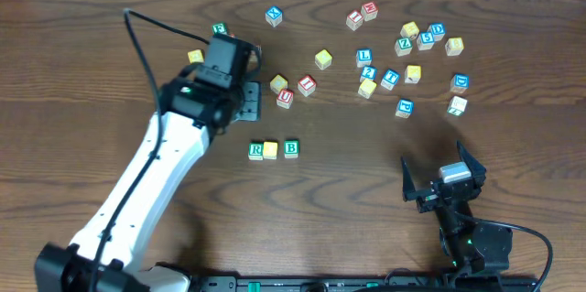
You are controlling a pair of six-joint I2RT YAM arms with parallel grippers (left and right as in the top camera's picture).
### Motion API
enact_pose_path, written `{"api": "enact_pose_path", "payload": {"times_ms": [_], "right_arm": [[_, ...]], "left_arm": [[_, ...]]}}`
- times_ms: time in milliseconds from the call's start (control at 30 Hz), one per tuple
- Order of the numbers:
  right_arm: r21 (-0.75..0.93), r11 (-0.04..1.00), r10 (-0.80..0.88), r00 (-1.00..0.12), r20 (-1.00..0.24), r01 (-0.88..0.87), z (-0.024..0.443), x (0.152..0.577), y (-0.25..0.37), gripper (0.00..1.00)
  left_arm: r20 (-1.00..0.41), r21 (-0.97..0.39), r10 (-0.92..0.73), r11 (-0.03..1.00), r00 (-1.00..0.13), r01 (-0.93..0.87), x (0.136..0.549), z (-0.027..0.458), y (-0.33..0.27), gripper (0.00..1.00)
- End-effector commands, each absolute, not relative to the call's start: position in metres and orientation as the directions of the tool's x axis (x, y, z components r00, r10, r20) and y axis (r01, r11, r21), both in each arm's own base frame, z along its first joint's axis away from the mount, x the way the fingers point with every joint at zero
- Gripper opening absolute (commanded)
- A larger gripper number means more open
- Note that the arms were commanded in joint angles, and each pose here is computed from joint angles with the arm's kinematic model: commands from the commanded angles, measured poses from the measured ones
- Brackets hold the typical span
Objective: Spell out ROBOT
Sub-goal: 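Raise the left gripper and move it aside to the left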
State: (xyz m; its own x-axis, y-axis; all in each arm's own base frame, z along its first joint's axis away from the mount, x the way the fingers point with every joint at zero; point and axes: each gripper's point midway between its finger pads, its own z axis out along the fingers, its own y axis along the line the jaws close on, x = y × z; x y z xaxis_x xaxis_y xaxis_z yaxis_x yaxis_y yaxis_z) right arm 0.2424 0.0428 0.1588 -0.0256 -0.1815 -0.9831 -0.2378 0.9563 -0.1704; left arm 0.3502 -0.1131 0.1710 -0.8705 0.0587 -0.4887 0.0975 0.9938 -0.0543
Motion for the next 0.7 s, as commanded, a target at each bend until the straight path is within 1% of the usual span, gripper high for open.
{"api": "enact_pose_path", "payload": {"times_ms": [0,67,133,200,233,267,300,333,367,400,433,533,567,633,667], "right_arm": [[-0.155,0.960,-0.167,-0.034,-0.985,-0.232,0.158,0.243,0.041,0.99],[-0.155,0.960,-0.167,-0.034,-0.985,-0.232,0.158,0.243,0.041,0.99],[-0.155,0.960,-0.167,-0.034,-0.985,-0.232,0.158,0.243,0.041,0.99],[-0.155,0.960,-0.167,-0.034,-0.985,-0.232,0.158,0.243,0.041,0.99],[-0.155,0.960,-0.167,-0.034,-0.985,-0.231,0.158,0.243,0.041,0.99],[-0.155,0.960,-0.167,-0.034,-0.985,-0.232,0.158,0.243,0.041,0.99],[-0.155,0.960,-0.167,-0.034,-0.985,-0.232,0.158,0.243,0.041,0.99],[-0.155,0.960,-0.167,-0.034,-0.985,-0.232,0.158,0.243,0.041,0.99],[-0.155,0.960,-0.167,-0.034,-0.985,-0.232,0.158,0.243,0.041,0.99],[-0.155,0.960,-0.167,-0.034,-0.985,-0.232,0.158,0.243,0.041,0.99],[-0.155,0.960,-0.167,-0.034,-0.985,-0.232,0.158,0.243,0.041,0.99],[-0.155,0.960,-0.167,-0.034,-0.985,-0.232,0.158,0.243,0.041,0.99],[-0.155,0.960,-0.167,-0.034,-0.985,-0.232,0.158,0.243,0.041,0.99],[-0.155,0.960,-0.167,-0.034,-0.985,-0.232,0.158,0.243,0.041,0.99],[-0.155,0.960,-0.167,-0.034,-0.985,-0.232,0.157,0.243,0.041,0.99]], "left_arm": [[-0.595,-0.145,0.062,0.973,-0.801,0.182,0.348,0.224,-0.104,0.62],[-0.629,-0.171,0.003,0.975,-0.777,0.143,0.343,0.243,-0.084,0.62],[-0.637,-0.171,-0.032,0.980,-0.770,0.101,0.337,0.251,-0.067,0.62],[-0.631,-0.137,-0.004,0.985,-0.775,0.107,0.330,0.251,-0.054,0.62],[-0.629,-0.149,-0.001,0.982,-0.777,0.119,0.329,0.251,-0.056,0.62],[-0.630,-0.158,0.008,0.978,-0.777,0.138,0.329,0.251,-0.059,0.68],[-0.630,-0.154,0.013,0.978,-0.777,0.141,0.329,0.251,-0.059,0.69],[-0.629,-0.155,0.013,0.978,-0.777,0.141,0.328,0.251,-0.059,0.74],[-0.629,-0.155,0.013,0.978,-0.777,0.141,0.328,0.251,-0.059,0.89],[-0.629,-0.155,0.012,0.978,-0.778,0.140,0.328,0.251,-0.058,0.94],[-0.629,-0.152,0.012,0.979,-0.777,0.139,0.329,0.251,-0.058,0.95],[-0.629,-0.145,0.013,0.980,-0.778,0.133,0.329,0.250,-0.056,0.96],[-0.628,-0.115,0.012,0.987,-0.778,0.108,0.329,0.249,-0.050,0.96],[-0.635,0.042,0.012,0.999,-0.773,-0.020,0.332,0.249,-0.015,0.97],[-0.635,0.074,0.012,0.996,-0.773,-0.046,0.331,0.249,-0.008,0.97]]}}
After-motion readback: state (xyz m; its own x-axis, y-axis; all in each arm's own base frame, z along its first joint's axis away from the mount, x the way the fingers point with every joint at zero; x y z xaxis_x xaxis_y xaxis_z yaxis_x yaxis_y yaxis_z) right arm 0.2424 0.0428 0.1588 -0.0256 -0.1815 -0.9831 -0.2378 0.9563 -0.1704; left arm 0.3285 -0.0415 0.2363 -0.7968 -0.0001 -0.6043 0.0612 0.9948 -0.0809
